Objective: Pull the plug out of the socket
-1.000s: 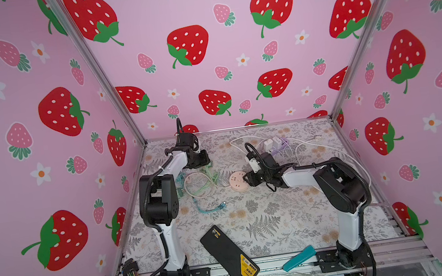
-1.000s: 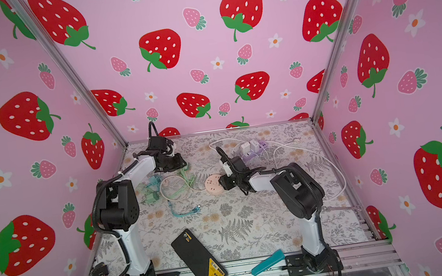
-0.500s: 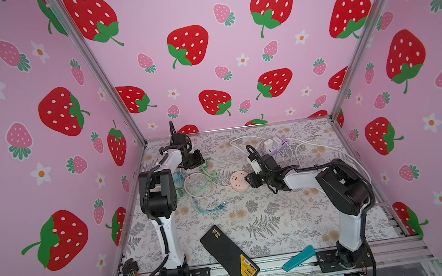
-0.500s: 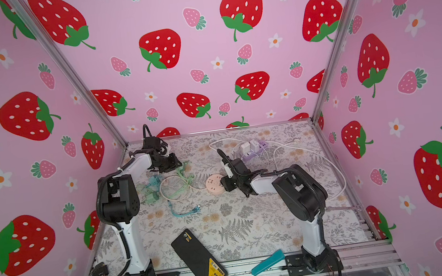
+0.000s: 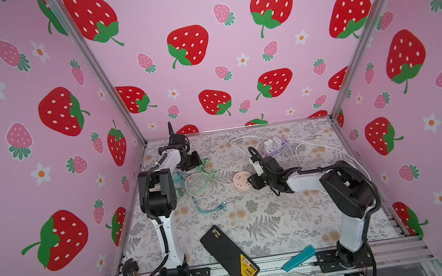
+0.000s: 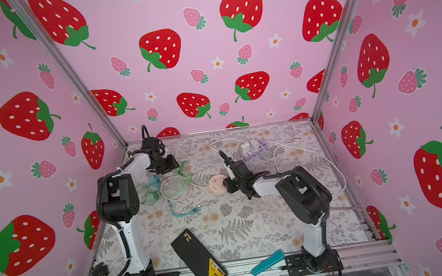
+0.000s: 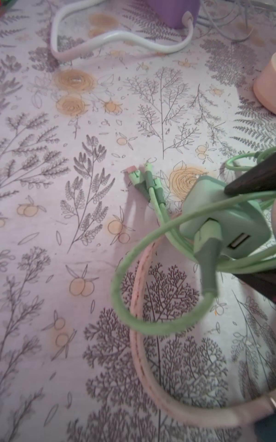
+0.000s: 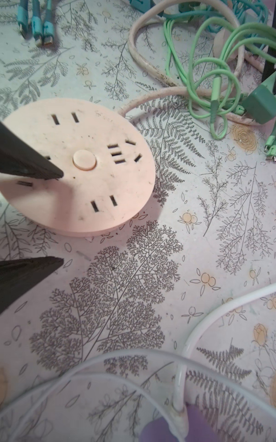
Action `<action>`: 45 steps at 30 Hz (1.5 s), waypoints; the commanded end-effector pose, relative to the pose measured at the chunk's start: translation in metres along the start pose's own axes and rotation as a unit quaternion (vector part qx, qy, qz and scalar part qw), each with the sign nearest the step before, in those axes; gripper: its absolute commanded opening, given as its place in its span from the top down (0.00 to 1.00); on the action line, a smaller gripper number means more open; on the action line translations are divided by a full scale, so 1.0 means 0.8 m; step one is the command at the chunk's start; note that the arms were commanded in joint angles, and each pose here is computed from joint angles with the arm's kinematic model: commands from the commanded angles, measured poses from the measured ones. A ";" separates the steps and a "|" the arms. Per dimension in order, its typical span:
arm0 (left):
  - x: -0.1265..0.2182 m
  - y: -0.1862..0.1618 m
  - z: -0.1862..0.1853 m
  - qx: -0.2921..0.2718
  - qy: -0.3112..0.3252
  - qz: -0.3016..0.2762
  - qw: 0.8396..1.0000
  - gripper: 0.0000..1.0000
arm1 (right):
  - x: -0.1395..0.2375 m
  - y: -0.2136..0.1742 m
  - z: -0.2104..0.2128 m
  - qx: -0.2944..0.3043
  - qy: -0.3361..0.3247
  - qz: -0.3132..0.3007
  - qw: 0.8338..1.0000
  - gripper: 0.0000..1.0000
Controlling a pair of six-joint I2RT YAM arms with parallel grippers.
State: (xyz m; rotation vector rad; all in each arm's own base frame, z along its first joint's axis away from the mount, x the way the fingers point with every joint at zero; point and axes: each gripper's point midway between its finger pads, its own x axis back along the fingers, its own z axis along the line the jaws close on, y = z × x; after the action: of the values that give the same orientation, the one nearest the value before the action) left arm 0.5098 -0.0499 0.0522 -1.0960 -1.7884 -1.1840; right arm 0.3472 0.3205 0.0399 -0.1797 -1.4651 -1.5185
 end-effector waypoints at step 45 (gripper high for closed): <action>0.043 -0.268 -0.265 -0.458 0.003 -0.134 0.879 0.47 | 0.147 0.052 -0.075 -0.024 -0.154 -0.158 0.975 0.38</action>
State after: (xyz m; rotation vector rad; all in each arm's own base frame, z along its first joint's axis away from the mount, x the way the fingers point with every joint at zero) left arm 0.3032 -0.2813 0.0690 -1.4966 -1.3849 -2.2321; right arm 0.3303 0.2367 0.1093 -0.1994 -1.7077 -1.6947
